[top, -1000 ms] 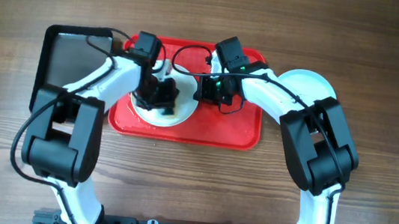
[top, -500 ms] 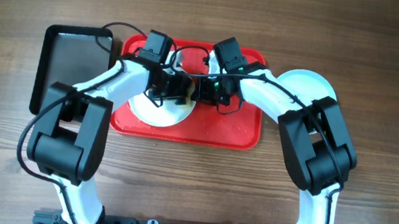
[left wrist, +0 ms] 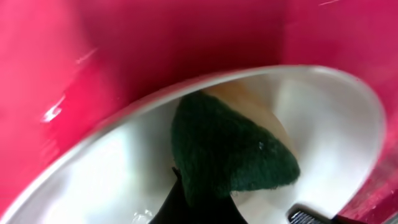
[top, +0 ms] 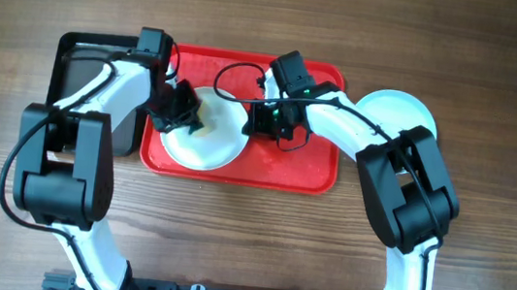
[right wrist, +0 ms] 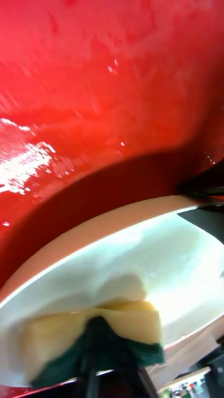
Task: Clean dirty plates on tray and stack at the side
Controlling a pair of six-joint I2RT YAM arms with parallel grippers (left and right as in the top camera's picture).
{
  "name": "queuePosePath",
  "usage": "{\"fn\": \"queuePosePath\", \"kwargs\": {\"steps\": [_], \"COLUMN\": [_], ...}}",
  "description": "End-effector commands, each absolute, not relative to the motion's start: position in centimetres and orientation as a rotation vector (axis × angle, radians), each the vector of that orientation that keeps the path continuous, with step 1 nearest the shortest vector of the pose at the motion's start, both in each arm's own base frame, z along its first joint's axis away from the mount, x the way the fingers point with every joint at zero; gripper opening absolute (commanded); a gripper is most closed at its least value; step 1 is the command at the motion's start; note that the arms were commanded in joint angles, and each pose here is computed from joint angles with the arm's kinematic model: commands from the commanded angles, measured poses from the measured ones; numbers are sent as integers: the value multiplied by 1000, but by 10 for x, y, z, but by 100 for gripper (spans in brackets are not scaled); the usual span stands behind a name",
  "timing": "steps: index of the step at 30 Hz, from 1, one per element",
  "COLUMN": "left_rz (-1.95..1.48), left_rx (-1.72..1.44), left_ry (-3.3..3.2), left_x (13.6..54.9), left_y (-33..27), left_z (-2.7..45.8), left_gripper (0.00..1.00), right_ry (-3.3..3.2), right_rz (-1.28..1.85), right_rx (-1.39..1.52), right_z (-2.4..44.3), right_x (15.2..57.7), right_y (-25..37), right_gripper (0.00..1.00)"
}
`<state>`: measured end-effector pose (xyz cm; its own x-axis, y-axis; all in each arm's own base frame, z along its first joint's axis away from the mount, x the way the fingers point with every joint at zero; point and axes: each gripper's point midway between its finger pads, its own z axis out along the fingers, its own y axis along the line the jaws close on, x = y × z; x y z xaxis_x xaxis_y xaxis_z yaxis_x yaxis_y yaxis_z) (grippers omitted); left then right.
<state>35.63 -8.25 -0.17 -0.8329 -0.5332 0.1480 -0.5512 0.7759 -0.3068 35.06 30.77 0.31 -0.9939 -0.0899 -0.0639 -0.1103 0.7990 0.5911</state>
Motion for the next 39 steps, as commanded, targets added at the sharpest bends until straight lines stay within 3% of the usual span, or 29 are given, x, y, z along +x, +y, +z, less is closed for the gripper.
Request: {"fn": "queuePosePath", "kwargs": {"steps": [1, 9, 11, 21, 24, 32, 39], "left_rz": [83, 96, 217, 441, 439, 324, 88], "left_rx": [1041, 873, 687, 401, 196, -491, -484], "left_ry": [-2682, -2678, -2784, -3164, -3188, -3014, -3035], "left_x": [287, 272, 287, 367, 361, 300, 304], "left_y": [-48, -56, -66, -106, -123, -152, -125], "left_z": [-52, -47, -50, -51, -52, -55, -59], "left_gripper": [4, 4, 4, 4, 4, 4, 4], "right_ry": [2959, 2959, 2959, 2956, 2956, 2947, 2943], "right_rz": [1043, 1027, 1027, 1028, 1027, 1017, 1006], "right_rx": [-207, -202, -202, -204, -204, -178, -83], "right_z": [2, 1, 1, 1, 1, 1, 1], "right_x": [343, 344, 344, 344, 345, 349, 365], "right_y": [314, 313, 313, 313, 313, 312, 293], "right_gripper": [4, 4, 4, 4, 4, 4, 4]}}
